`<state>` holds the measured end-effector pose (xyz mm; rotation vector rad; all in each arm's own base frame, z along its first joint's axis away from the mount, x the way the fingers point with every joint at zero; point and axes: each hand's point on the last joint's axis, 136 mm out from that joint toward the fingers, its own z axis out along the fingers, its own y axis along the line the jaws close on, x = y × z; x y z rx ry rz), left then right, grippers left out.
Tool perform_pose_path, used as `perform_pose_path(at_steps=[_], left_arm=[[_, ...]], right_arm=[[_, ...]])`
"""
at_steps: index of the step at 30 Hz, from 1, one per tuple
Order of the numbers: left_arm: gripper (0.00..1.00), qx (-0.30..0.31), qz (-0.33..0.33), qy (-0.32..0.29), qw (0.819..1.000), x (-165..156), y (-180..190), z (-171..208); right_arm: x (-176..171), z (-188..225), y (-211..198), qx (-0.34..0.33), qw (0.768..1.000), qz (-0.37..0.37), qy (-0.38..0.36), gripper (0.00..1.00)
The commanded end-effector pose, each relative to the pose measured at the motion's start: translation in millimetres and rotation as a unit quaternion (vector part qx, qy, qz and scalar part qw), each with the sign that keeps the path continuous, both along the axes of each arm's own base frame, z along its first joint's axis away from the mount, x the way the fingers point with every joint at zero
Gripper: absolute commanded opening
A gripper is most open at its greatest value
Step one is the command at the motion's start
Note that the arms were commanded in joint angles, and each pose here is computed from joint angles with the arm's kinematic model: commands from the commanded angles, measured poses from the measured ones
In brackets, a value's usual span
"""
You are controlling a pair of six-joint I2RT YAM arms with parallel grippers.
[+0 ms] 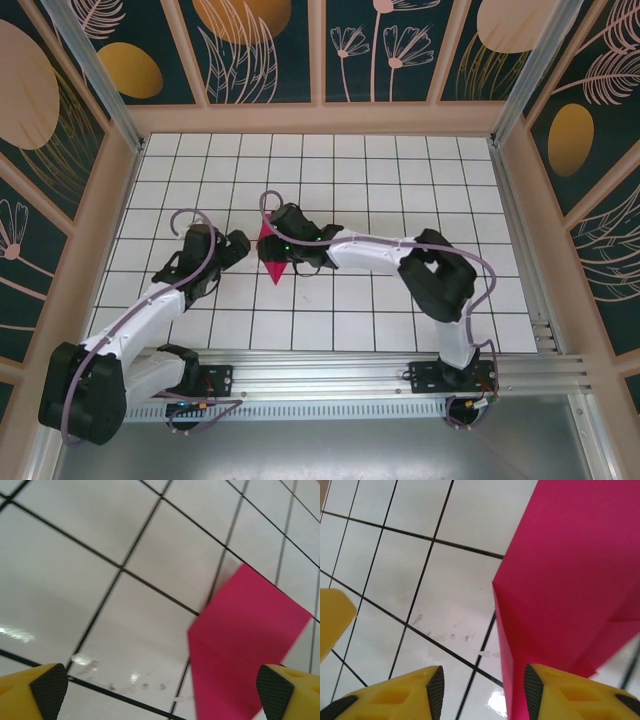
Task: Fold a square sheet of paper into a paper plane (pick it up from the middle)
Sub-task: Move the paper to the center of the table.
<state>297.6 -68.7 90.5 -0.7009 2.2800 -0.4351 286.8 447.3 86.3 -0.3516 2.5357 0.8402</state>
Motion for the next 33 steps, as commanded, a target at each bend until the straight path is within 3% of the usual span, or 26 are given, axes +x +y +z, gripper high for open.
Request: perform_pose_path(at_steps=[1,11,16,20,27,33], left_arm=[[0.99,-0.026,0.014,0.000,1.000,-3.7,7.3,-4.3],[0.98,-0.041,0.008,0.001,0.999,-5.4,6.5,-9.2],[0.98,-0.050,-0.009,-0.001,0.999,-4.9,0.0,-7.8],[0.99,-0.060,-0.036,-0.005,0.998,-4.0,-9.1,-4.9],[0.93,-0.083,-0.104,-0.026,0.991,-3.4,-31.4,4.7],[0.86,-0.119,-0.150,-0.044,0.981,-3.9,-55.1,13.0]], right_arm=[[-2.4,4.6,21.2,0.033,0.999,0.028,0.019,0.45],[9.3,-34.1,3.1,-0.031,0.999,0.003,0.024,0.35],[7.8,-33.3,-6.6,-0.017,0.999,0.020,0.025,0.16],[2.0,-29.8,-16.4,-0.002,0.999,0.040,0.029,0.06],[-19.8,-5.0,-35.8,0.071,0.991,0.103,0.039,0.03],[-31.2,-10.3,-68.3,0.072,0.987,0.135,0.046,0.03]])
